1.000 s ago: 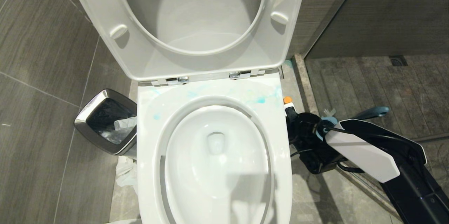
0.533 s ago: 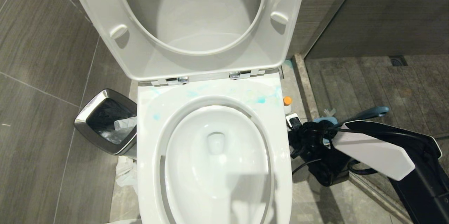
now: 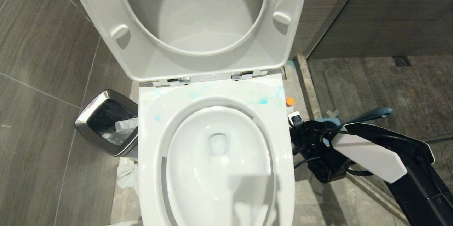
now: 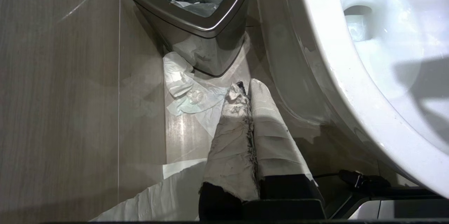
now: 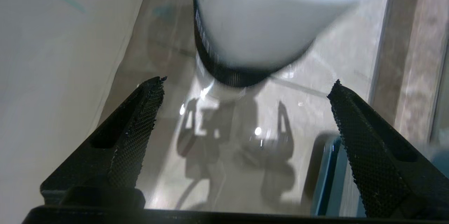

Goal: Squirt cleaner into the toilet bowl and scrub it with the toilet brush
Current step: Pour in the cleaning agent

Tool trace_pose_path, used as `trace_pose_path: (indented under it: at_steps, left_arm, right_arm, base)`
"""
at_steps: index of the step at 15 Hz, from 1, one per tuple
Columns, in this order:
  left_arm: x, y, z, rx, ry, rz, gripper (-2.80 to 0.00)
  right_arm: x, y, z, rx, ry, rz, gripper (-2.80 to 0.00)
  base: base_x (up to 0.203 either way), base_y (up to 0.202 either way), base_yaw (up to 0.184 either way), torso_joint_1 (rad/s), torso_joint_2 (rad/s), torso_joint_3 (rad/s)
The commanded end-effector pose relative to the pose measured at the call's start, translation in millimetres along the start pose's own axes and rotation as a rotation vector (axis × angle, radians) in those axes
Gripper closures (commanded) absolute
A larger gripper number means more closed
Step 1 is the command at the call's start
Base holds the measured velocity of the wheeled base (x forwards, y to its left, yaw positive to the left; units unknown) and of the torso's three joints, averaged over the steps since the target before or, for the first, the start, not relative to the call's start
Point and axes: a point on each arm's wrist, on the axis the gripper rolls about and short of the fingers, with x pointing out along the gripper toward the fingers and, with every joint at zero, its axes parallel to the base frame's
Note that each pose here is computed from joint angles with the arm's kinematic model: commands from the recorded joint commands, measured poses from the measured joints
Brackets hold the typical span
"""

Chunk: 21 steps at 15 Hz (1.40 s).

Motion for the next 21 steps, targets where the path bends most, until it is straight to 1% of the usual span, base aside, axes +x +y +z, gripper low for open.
trace_pose_path:
  at_steps: [1,2,3,5,7,9,12,14,16,20,21]
  left_arm:
    - [0,0.0,0,0.0,0.002,0.001,0.0]
    - [0,0.0,0,0.0,0.002,0.001,0.0]
    - [0,0.0,0,0.0,0.002,0.001,0.0]
    - [0,0.0,0,0.0,0.002,0.001,0.0]
    - [0,0.0,0,0.0,0.002,0.001,0.0]
    - [0,0.0,0,0.0,0.002,0.001,0.0]
    - [0,0.0,0,0.0,0.002,0.001,0.0]
    - [0,0.0,0,0.0,0.002,0.001,0.0]
    - [0,0.0,0,0.0,0.002,0.001,0.0]
    - [0,0.0,0,0.0,0.002,0.001,0.0]
    - [0,0.0,0,0.0,0.002,0.001,0.0]
  right_arm:
    - [12,2,-6,-0.032,-0.033,-0.011,-2.8]
    - [16,0,-8,-0.078,-0.04,-0.019,-2.8]
    - [20,0,-8,-0.101,-0.057,-0.019,-2.8]
    - [27,1,-7,-0.142,-0.097,0.011,-2.8]
    - [32,2,-5,-0.173,-0.127,0.014,-2.8]
    - [35,3,-5,-0.183,-0.144,0.033,-2.8]
    - [35,3,-6,-0.198,-0.149,0.037,-2.8]
    - [37,2,-4,-0.202,-0.158,0.033,-2.8]
    - [43,1,4,-0.207,-0.195,0.016,-2.8]
    - [47,0,8,-0.211,-0.215,0.009,-2.8]
    - [47,1,7,-0.225,-0.209,0.011,-2.8]
  base:
    - [0.0,0.0,0.0,0.0,0.0,0.0]
    - [0.0,0.0,0.0,0.0,0.0,0.0]
    - [0.0,0.0,0.0,0.0,0.0,0.0]
    - [0.0,0.0,0.0,0.0,0.0,0.0]
    - [0.0,0.0,0.0,0.0,0.0,0.0]
    - [0.0,0.0,0.0,0.0,0.0,0.0]
    - [0.0,0.0,0.0,0.0,0.0,0.0]
    - [0.0,0.0,0.0,0.0,0.0,0.0]
    - [0.0,0.0,0.0,0.0,0.0,0.0]
    - [0.0,0.0,0.0,0.0,0.0,0.0]
    - [0.0,0.0,0.0,0.0,0.0,0.0]
